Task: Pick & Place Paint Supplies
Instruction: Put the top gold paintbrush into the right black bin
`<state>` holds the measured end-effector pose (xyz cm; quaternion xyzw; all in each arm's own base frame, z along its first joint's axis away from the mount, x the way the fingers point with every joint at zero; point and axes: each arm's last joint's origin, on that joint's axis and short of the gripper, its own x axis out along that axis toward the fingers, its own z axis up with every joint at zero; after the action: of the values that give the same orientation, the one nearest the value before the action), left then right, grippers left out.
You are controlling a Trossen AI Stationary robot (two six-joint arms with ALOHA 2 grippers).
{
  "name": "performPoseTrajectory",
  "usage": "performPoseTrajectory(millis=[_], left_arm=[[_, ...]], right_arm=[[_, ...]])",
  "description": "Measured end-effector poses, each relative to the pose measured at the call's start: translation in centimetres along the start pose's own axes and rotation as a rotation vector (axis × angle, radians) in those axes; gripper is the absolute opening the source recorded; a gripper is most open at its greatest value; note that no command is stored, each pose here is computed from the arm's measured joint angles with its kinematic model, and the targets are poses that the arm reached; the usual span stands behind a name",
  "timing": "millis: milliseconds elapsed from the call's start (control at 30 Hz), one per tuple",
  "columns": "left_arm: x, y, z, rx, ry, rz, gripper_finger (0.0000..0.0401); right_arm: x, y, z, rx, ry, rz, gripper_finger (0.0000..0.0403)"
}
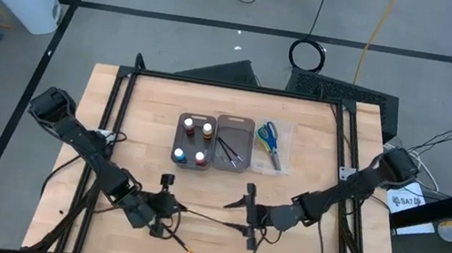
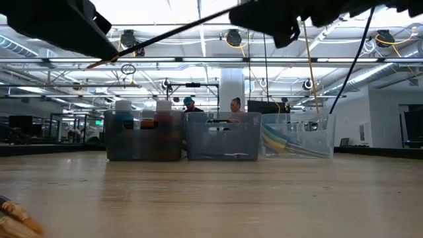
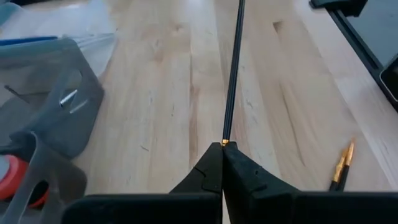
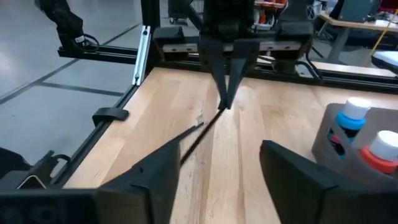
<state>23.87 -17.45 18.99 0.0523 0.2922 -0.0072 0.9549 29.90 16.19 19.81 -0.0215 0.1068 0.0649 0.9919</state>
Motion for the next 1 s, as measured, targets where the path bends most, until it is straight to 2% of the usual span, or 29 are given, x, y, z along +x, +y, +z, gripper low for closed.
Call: performPoseTrajectory(millis=[133,233,367,600,1000], left_arm=[[0.0,0.0,0.1,0.003,-0.006,-0.001,0.0],[0.0,0.0,0.1,0.005,-0.005,-0.001,0.0],[0.0,0.0,0.0,0.006,-0.002,0.0,0.0],[0.0,0.0,0.0,0.006,-0.002,0.0,0.0],[0.0,0.1,0.1,0.003,-0.007,0.012,0.0]], right_arm=[[0.9,-0.4,-0.9,0.009,-0.001,-0.012,0.024],[1.3,-0.6,-1.3,0.039,0.014,0.032,0.0248],[1.3,-0.6,-1.2,0.065,0.012,0.094,0.0246],[1.2,-0.5,-0.8,0.066,-0.013,0.102,0.0235],[1.0,-0.1,-1.4,0.045,0.043,0.108,0.0233]])
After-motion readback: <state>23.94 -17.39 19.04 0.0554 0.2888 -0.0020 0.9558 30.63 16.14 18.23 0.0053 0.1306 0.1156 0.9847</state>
